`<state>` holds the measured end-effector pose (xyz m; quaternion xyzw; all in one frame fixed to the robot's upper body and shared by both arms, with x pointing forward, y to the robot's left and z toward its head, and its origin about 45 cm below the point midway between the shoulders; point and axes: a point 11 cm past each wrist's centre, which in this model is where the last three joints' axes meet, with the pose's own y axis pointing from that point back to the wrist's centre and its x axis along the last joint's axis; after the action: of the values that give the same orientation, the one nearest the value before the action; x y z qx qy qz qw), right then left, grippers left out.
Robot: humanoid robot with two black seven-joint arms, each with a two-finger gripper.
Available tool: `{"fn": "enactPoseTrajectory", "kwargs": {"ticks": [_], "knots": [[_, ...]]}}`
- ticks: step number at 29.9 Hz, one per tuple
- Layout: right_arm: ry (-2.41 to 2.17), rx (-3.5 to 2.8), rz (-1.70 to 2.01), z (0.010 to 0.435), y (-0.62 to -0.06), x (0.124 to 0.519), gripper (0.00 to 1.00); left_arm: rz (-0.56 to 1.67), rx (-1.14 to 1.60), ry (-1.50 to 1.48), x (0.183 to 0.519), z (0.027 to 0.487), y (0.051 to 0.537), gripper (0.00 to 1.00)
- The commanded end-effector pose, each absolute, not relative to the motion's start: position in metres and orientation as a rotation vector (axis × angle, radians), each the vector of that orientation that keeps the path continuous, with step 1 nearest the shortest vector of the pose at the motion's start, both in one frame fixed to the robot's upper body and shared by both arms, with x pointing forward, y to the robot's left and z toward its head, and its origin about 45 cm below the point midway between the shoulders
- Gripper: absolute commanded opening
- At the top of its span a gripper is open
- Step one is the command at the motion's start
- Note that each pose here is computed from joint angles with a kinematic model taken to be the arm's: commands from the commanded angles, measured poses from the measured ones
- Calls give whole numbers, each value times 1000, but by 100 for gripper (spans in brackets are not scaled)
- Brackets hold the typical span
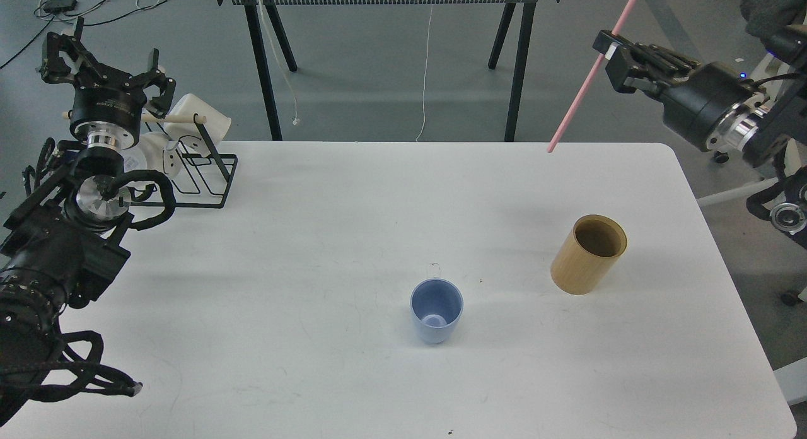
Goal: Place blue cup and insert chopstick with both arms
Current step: 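Pull the pink straw up out of the tan cup with the right gripper, then lower the pink straw into the blue cup with the right gripper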
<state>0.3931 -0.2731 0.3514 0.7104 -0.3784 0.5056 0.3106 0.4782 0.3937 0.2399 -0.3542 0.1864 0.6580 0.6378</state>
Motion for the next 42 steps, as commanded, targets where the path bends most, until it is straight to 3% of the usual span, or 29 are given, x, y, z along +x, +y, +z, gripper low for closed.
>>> {"fn": "enactPoseTrajectory", "kwargs": {"ticks": [1,4,9,38,42], "knots": [[-939,2057,1332,330,-213,387,1,1476,-817,420,480,246,389,100],[-874,2195,1278,300,-170,373,1,1473,-816,421,481,246,387,100],[-754,2268,1195,259,-146,351,1,1475,-811,420,480,246,389,100],[-641,2248,1007,184,-164,315,3,1461,-827,375,478,262,400,100],[-628,2253,993,179,-163,311,15,1461,-831,376,478,262,400,100]]}}
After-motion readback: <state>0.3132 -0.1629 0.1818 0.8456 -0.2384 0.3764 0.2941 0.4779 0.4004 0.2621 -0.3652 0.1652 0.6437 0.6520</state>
